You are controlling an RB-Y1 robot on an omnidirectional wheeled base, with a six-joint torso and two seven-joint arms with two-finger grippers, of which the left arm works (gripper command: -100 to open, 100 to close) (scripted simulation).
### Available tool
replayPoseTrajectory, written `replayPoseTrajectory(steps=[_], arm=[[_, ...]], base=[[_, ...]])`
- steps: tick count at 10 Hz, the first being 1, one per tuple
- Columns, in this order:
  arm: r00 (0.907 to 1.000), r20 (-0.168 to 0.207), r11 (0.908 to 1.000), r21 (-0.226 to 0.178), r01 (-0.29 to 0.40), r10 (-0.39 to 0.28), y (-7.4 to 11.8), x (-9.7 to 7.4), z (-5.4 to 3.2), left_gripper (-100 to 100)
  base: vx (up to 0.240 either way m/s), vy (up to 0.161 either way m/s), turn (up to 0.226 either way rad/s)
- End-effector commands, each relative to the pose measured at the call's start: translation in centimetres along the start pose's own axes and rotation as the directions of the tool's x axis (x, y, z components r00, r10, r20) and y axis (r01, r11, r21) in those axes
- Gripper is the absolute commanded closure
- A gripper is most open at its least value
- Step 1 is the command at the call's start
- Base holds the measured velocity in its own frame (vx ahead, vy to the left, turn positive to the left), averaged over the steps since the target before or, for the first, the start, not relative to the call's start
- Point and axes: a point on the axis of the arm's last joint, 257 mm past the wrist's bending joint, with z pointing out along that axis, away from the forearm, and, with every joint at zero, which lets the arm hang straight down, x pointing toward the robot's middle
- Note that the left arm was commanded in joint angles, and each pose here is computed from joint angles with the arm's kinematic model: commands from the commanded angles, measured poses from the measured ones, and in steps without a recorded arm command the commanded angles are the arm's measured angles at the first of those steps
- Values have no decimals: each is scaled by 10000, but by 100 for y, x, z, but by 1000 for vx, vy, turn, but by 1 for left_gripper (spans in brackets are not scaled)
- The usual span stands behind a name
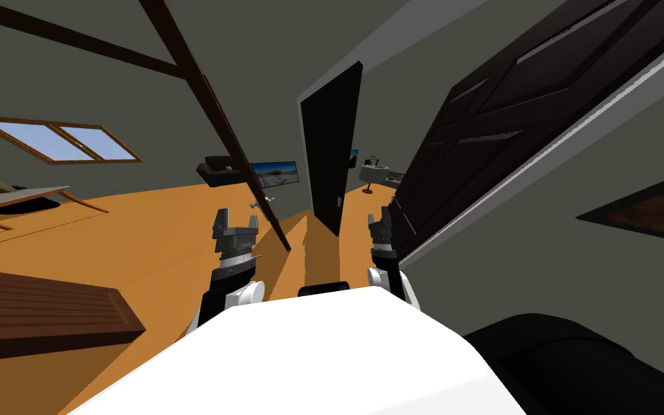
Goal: Push the door open
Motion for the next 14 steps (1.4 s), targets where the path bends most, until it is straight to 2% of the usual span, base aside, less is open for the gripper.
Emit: replayPoseTrajectory(steps=[1, 8, 14], arm=[[9999, -131, 9999, -141, 36, -38, 114, 32, -10, -100], [9981, -576, 9975, -693, 160, -200, 559, 150, -63, -100], [9942, -1004, 9911, -1308, 253, -387, 1039, 277, -145, -100]], base=[[-66, -6, -95], [91, 10, -73], [82, 9, -92]])
